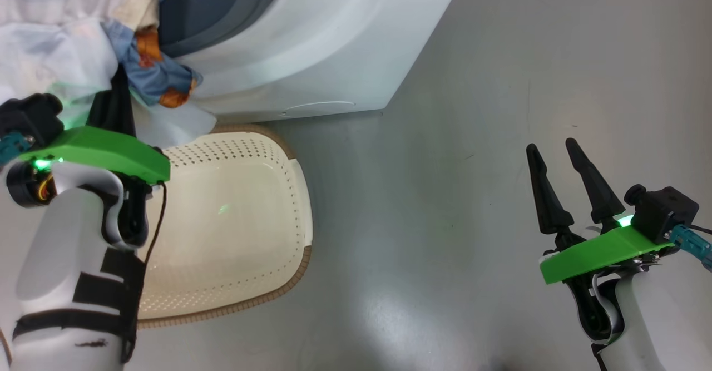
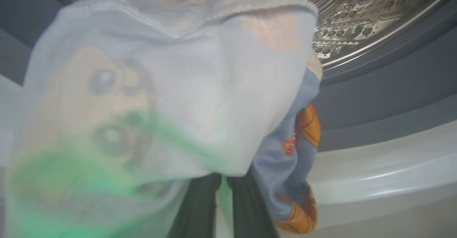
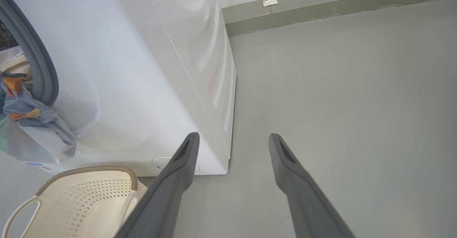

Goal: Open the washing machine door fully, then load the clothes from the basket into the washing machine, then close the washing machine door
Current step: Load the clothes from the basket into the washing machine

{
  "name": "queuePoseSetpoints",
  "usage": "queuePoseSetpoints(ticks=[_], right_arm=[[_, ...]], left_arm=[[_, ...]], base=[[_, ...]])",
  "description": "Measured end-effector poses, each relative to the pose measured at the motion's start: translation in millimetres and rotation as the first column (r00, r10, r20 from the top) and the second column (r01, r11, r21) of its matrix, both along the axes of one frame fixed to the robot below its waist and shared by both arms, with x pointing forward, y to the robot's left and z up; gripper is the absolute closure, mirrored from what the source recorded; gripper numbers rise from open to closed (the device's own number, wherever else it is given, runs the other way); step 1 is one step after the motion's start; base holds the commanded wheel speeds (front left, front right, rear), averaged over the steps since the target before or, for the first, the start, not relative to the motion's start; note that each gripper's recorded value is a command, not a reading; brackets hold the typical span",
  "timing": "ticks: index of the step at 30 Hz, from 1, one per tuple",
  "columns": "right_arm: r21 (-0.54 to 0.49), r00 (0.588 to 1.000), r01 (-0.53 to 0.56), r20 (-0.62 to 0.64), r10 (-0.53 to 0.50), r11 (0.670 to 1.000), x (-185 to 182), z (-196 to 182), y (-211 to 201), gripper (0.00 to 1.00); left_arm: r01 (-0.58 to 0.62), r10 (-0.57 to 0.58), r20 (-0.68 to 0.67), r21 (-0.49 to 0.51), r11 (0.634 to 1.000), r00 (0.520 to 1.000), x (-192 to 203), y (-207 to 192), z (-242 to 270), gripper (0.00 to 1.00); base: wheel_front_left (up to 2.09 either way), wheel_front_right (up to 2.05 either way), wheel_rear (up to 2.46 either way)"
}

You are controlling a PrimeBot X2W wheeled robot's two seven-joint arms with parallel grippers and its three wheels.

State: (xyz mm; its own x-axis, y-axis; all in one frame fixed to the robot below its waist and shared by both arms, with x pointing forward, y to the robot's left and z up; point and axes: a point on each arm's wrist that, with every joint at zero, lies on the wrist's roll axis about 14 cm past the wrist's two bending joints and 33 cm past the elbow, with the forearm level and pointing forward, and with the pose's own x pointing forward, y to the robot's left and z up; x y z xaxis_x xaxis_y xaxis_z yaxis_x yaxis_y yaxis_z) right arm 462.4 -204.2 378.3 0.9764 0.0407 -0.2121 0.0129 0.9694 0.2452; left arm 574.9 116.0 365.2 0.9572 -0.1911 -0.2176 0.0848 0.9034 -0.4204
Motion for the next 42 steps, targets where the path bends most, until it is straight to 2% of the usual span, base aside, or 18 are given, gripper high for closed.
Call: queuePoseSetpoints(ticks=[12,18,32,37,40,42], right_arm=[[0.013,1.000,-0.006,-0.004,0.006,1.000,2.4,-3.8,5.5,0.00],[0.018,1.000,0.001,-0.001,-0.001,1.000,1.1,-2.1,5.6,0.00],[0.024,1.000,0.023,-0.003,-0.023,0.999,-1.0,-1.2,2.4,0.00],[0.015,0.999,0.038,-0.008,-0.038,0.999,-3.2,-1.8,-3.8,0.00],[0.011,0.999,0.045,-0.015,-0.045,0.999,-5.5,-3.5,-6.3,0.00],[0.009,0.999,0.049,-0.018,-0.049,0.999,-6.9,-4.1,-7.8,0.00]], left_arm=[[-0.013,0.008,0.136,0.038,0.999,0.991,9.4,8.1,34.8,1.00],[0.009,-0.022,0.211,0.066,0.998,0.977,32.1,4.4,62.5,1.00],[0.058,-0.094,0.253,0.146,0.988,0.963,89.0,-10.1,93.4,1.00],[0.041,-0.089,0.343,0.145,0.989,0.935,112.8,-12.2,128.2,1.00],[0.057,-0.110,0.322,0.169,0.984,0.940,115.3,-18.4,118.3,1.00],[0.071,-0.122,0.282,0.183,0.981,0.952,114.1,-21.7,102.6,0.15]], base=[[0.00,0.00,0.00],[0.00,0.00,0.00],[0.00,0.00,0.00],[0.00,0.00,0.00],[0.00,0.00,0.00],[0.00,0.00,0.00]])
